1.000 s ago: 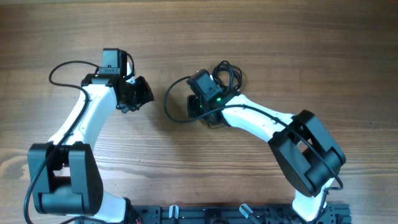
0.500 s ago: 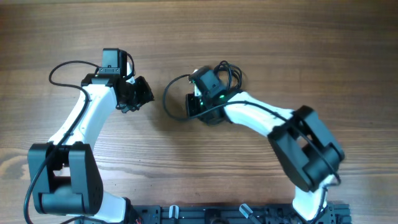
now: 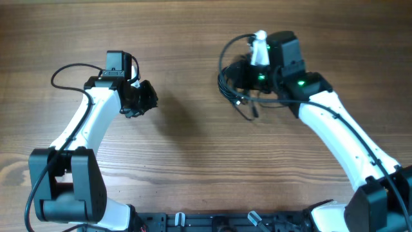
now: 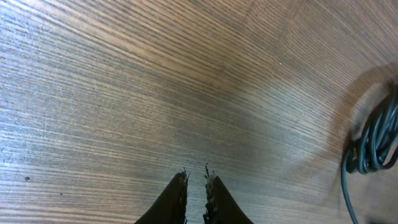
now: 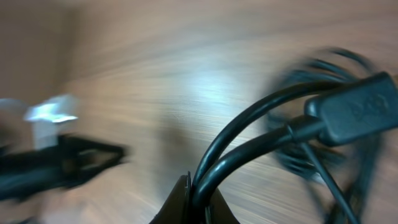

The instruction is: Untangle cables

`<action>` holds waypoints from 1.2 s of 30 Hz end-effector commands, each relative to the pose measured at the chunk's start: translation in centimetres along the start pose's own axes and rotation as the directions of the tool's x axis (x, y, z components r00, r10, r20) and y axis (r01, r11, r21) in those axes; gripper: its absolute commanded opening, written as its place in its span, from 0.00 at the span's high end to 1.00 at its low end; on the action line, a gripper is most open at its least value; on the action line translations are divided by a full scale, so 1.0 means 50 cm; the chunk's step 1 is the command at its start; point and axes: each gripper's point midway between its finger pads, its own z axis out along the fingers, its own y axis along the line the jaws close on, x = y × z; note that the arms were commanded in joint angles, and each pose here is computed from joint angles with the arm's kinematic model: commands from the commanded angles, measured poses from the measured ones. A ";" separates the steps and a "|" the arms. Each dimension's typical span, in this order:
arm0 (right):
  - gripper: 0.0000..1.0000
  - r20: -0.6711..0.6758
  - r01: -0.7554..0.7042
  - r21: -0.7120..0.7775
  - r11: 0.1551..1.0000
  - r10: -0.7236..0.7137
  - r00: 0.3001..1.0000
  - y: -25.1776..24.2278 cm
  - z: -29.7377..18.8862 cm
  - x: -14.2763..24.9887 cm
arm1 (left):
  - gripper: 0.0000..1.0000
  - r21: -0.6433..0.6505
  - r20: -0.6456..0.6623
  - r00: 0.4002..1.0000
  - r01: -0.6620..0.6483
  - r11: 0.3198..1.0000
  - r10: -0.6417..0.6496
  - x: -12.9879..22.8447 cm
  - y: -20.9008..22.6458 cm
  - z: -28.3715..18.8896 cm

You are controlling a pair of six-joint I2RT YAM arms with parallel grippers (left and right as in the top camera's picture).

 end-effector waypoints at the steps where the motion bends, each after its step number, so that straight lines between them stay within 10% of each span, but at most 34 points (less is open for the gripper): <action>1: 0.96 0.023 -0.056 0.317 0.947 0.051 0.998 -0.160 0.019 0.017 | 0.86 -0.012 -0.015 1.000 -0.002 1.000 0.002 0.006 0.009 0.010; 20: 0.92 -0.126 -0.044 0.684 0.728 0.178 0.976 -0.422 0.096 0.149 | 0.84 -0.011 -0.014 1.000 -0.028 1.000 0.028 0.005 0.009 0.010; 32: 0.43 -0.183 0.025 0.455 0.890 0.066 0.981 -0.274 0.052 0.060 | 0.69 -0.007 -0.008 1.000 -0.030 1.000 0.030 0.002 0.007 0.010; 36: 0.12 -0.133 0.053 0.378 0.924 -0.003 0.991 -0.205 0.006 0.011 | 0.63 -0.007 -0.007 1.000 -0.030 1.000 0.030 0.002 0.007 0.010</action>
